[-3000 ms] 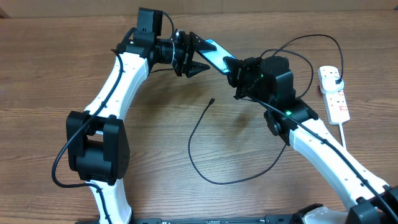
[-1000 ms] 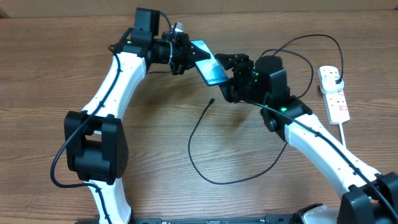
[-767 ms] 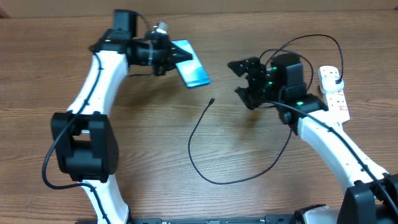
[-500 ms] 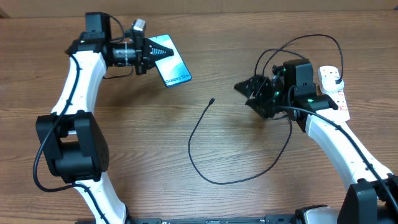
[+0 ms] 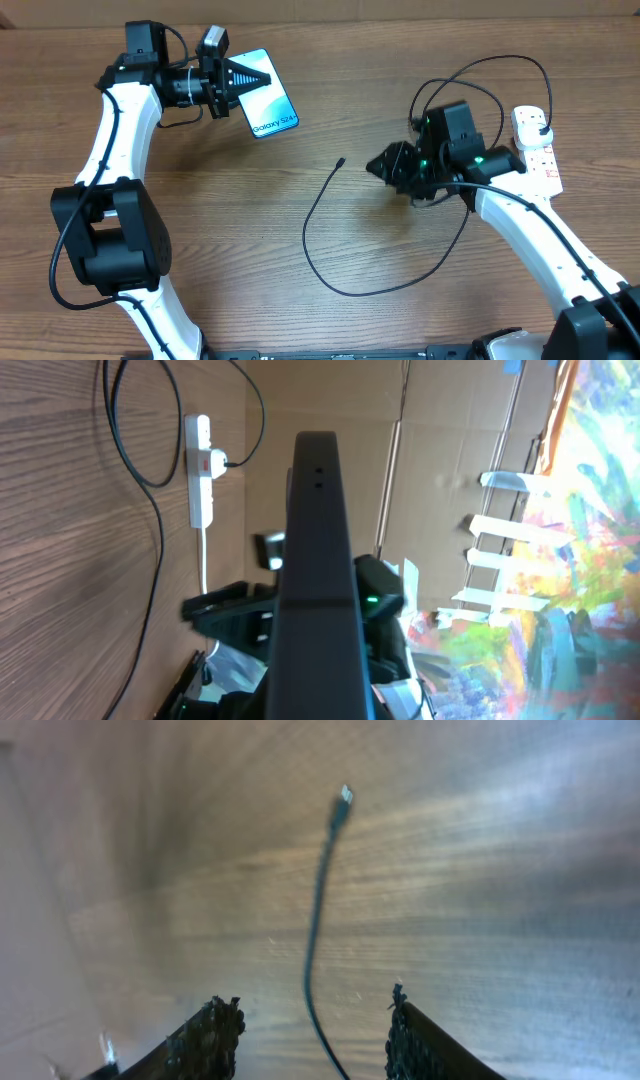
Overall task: Plug charger to phone and switch on socket
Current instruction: 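Release the phone from the right gripper and move it toward the cable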
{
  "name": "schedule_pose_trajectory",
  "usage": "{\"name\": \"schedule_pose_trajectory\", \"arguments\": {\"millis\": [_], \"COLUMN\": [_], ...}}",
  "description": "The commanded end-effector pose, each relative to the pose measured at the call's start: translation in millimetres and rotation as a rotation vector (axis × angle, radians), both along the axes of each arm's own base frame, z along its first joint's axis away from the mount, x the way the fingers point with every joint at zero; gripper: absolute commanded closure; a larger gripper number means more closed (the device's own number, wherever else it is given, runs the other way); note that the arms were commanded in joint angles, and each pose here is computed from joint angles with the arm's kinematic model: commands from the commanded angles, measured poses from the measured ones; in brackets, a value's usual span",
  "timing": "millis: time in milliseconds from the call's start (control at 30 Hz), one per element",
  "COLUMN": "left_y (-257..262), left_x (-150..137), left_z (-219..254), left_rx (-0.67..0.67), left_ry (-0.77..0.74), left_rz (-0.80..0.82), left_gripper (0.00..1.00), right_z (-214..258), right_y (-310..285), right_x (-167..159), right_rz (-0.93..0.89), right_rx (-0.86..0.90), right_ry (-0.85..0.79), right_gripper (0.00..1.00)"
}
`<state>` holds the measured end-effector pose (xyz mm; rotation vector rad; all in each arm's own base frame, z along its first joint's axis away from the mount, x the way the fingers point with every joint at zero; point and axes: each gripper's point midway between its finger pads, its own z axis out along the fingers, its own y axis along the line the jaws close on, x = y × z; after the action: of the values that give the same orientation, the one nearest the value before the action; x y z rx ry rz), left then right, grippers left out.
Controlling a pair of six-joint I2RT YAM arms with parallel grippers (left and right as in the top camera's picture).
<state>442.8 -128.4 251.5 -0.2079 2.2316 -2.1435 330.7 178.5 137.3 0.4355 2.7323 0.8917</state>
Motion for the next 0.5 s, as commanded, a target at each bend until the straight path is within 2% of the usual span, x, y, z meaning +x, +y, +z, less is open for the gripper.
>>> {"name": "schedule_pose_trajectory", "arguments": {"millis": [0, 267, 367, 467], "left_y": [9, 34, 41, 43], "left_x": [-1, 3, 5, 5], "left_z": [16, 15, 15, 15], "left_rx": [-0.048, -0.052, -0.052, -0.051], "left_ry": [-0.054, -0.017, -0.018, -0.018], "left_rz": [-0.007, 0.052, 0.067, 0.071], "left_gripper": [0.96, 0.96, 0.96, 0.96], "right_z": [32, 24, 7, -21], "right_y": [3, 29, 46, 61], "right_x": [25, 49, 55, 56], "right_rz": [-0.006, 0.039, 0.045, 0.014], "right_rx": [-0.043, -0.083, -0.085, -0.085], "right_ry": [-0.111, 0.011, 0.074, 0.147], "right_gripper": [0.5, 0.51, 0.55, 0.68]}}
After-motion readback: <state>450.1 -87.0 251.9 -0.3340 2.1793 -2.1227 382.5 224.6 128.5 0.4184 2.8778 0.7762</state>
